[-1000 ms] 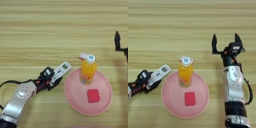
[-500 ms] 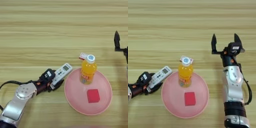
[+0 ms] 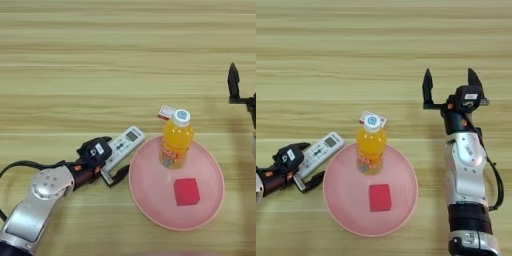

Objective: Move the objects on the table

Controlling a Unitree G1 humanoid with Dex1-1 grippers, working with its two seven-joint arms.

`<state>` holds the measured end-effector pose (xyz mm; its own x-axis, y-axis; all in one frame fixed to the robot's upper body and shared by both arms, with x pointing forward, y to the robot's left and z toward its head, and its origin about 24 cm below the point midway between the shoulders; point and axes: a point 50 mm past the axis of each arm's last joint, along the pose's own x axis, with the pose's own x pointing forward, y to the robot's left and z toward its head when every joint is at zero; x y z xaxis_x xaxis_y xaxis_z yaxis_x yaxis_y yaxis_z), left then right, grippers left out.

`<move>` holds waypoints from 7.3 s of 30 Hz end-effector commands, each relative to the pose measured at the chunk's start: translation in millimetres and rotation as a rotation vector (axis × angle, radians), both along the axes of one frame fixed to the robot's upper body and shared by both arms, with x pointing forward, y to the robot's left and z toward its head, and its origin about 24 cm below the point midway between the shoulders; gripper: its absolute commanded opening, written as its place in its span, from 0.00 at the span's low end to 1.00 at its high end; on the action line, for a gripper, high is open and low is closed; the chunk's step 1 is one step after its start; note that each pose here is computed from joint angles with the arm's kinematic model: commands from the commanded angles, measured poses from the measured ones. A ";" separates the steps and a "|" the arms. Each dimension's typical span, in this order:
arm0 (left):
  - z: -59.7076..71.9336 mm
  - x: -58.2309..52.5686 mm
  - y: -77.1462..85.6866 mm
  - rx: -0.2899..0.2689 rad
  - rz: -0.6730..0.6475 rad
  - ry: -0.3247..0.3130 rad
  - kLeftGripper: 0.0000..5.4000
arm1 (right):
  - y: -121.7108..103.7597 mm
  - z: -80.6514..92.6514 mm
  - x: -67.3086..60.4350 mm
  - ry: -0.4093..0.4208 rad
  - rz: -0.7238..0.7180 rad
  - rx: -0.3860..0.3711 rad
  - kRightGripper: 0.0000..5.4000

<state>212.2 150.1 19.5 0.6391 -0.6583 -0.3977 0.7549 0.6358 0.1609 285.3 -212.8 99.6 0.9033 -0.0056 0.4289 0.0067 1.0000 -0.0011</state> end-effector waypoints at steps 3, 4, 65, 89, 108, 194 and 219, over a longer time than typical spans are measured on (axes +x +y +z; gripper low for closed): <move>6.5 0.5 3.4 0.026 -0.009 -0.044 0.99 | -1.5 0.7 1.5 0.002 -0.004 -0.002 1.00; 7.3 0.6 3.6 0.027 -0.009 -0.049 0.99 | -1.6 0.7 1.5 0.002 -0.004 -0.003 1.00; 78.6 71.0 67.6 -0.435 0.732 -0.715 0.99 | -0.5 -2.4 2.0 0.012 0.022 -0.019 1.00; 74.5 74.6 66.8 -0.413 0.776 -0.728 0.99 | 25.5 4.9 23.7 0.130 0.439 -0.260 1.00; 56.7 70.6 52.9 -0.381 0.793 -0.618 0.99 | 51.7 -5.6 52.1 0.441 0.884 -0.314 1.00; 44.9 69.0 44.4 -0.358 0.773 -0.544 1.00 | 62.4 -78.0 60.8 0.957 0.909 -0.364 0.39; 43.7 72.4 44.9 -0.355 0.772 -0.549 1.00 | 13.0 6.0 10.4 0.578 0.988 -0.436 0.39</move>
